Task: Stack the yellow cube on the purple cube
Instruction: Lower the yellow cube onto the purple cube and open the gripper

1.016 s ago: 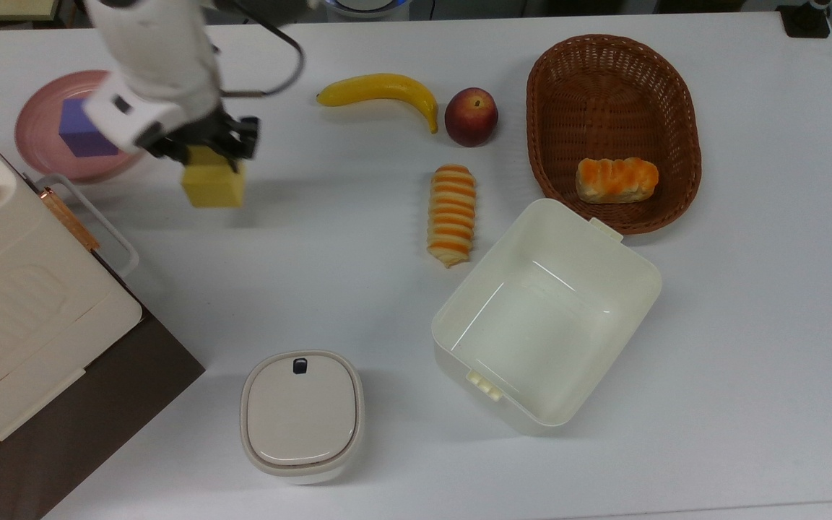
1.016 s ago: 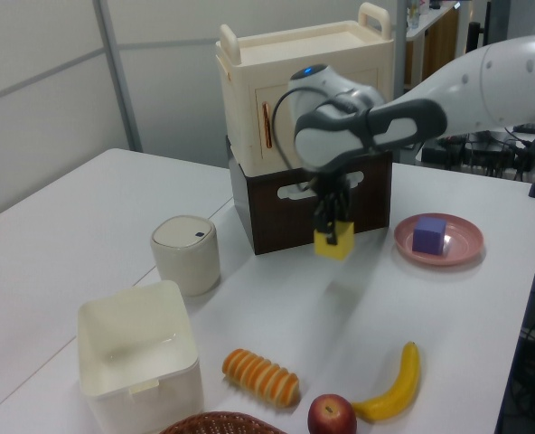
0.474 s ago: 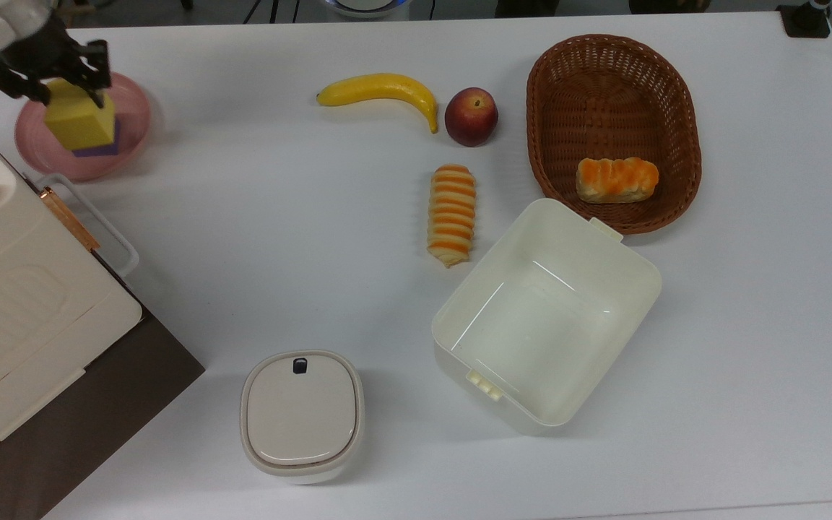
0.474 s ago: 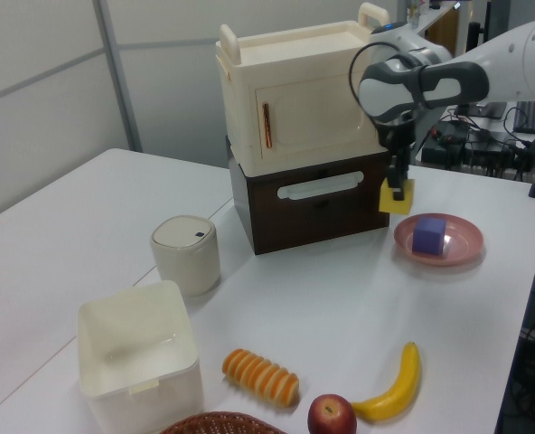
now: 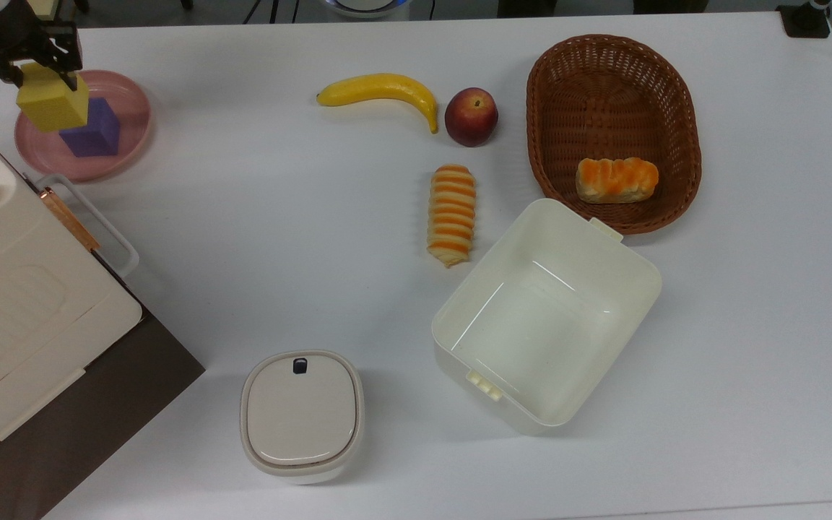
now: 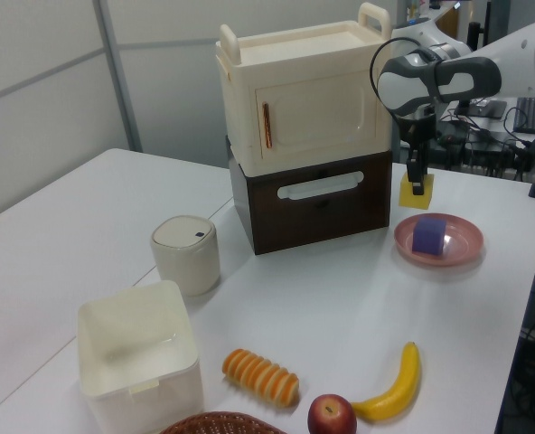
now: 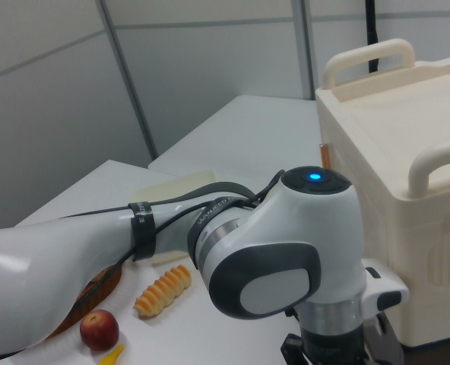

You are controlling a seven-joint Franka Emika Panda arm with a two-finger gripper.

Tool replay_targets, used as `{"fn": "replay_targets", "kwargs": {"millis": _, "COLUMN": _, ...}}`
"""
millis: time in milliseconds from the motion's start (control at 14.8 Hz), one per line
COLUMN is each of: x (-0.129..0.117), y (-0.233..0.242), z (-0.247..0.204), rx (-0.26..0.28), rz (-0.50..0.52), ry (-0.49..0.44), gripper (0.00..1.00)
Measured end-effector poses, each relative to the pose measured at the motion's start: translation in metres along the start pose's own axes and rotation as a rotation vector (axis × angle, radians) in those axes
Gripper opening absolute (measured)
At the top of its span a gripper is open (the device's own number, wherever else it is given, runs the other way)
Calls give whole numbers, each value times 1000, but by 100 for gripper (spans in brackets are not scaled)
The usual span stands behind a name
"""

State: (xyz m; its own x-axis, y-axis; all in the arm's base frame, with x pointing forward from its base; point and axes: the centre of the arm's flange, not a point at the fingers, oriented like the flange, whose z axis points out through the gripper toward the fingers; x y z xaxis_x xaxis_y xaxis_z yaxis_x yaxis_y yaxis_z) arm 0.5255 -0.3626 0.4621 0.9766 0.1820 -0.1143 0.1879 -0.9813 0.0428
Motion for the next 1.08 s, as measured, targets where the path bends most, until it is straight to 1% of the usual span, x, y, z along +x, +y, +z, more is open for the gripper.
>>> {"fn": "replay_targets", "kwargs": {"millis": 339, "x": -4, "y": 3, "z": 2, "rx": 4, "rz": 7, "ry": -3, "gripper": 56}}
{"fn": "replay_targets", "kwargs": {"millis": 474, "x": -5, "y": 5, "z": 5, "rx": -7, "rz": 10, "ry": 10, "gripper": 56}}
{"fn": "replay_targets", "kwargs": {"millis": 610, "x": -11, "y": 6, "z": 13, "rx": -30, "rz": 18, "ry": 37, "gripper": 56}}
{"fn": "replay_targets", "kwargs": {"millis": 745, "x": -23, "y": 3, "z": 24, "rx": -40, "rz": 26, "ry": 50, "gripper": 56}}
{"fn": "replay_targets", "kwargs": {"millis": 1084, "x": -33, "y": 1, "z": 27, "rx": -37, "rz": 35, "ry": 50, "gripper": 56}}
